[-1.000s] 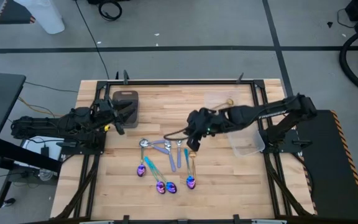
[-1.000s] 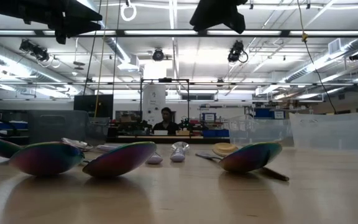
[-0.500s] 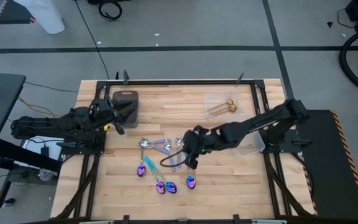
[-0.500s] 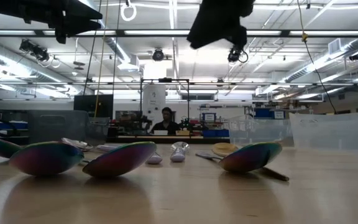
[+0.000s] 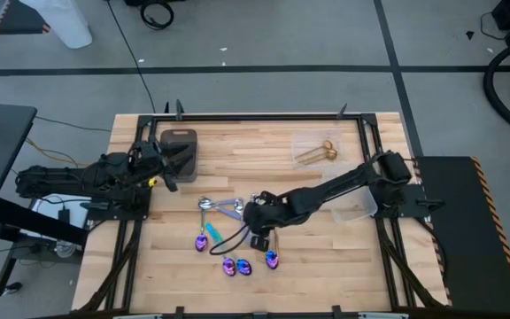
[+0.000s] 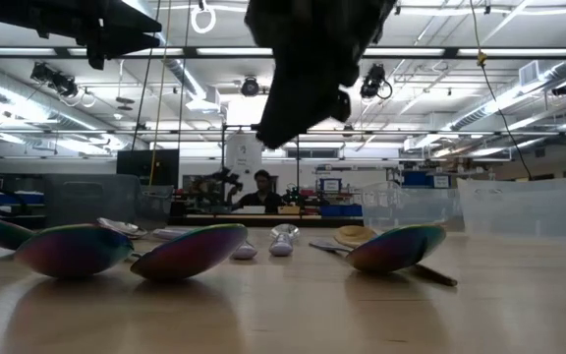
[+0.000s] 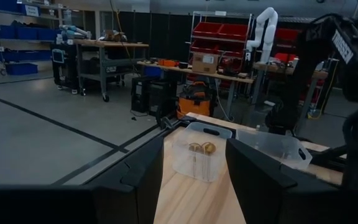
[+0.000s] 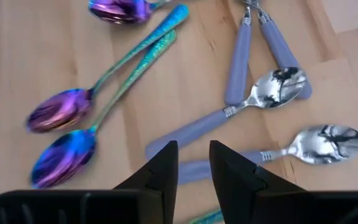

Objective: Sort silverware by color (type)
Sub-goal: Put the purple spoon into the bottom transparent bin

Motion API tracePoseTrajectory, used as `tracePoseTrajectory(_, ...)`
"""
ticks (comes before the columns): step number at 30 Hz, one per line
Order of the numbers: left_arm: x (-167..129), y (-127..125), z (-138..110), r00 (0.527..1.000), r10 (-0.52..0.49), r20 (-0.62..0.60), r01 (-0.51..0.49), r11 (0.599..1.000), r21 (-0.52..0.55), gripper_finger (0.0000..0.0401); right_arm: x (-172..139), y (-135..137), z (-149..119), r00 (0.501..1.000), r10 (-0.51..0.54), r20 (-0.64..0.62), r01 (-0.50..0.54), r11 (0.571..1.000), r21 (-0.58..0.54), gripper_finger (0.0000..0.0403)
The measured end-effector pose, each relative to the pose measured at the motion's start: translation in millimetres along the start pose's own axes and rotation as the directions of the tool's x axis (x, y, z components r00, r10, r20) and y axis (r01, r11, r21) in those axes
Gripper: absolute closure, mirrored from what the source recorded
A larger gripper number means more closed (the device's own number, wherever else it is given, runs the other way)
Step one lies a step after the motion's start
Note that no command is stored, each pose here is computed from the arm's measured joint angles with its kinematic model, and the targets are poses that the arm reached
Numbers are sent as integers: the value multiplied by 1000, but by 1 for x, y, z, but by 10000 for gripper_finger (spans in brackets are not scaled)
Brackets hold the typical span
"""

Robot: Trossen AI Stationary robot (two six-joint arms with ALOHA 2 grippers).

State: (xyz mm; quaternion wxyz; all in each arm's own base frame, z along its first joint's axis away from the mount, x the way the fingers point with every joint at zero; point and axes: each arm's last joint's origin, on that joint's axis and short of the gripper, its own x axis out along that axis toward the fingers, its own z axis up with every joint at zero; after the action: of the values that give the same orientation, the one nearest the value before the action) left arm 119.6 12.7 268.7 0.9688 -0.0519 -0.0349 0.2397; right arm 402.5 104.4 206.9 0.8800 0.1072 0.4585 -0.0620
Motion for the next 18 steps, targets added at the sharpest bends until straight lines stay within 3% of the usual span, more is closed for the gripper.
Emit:
tracePoseTrajectory(11, 0, 0, 0, 1000, 0, -1, 0, 1000, 1, 218, 43, 2, -2, 987, -161, 9, 161, 986, 35, 228)
tracePoseTrajectory(18, 0, 0, 0, 1000, 0, -2, 0, 1000, 1, 218, 69, 8, -5, 974, -226, 27, 226, 974, 16, 218)
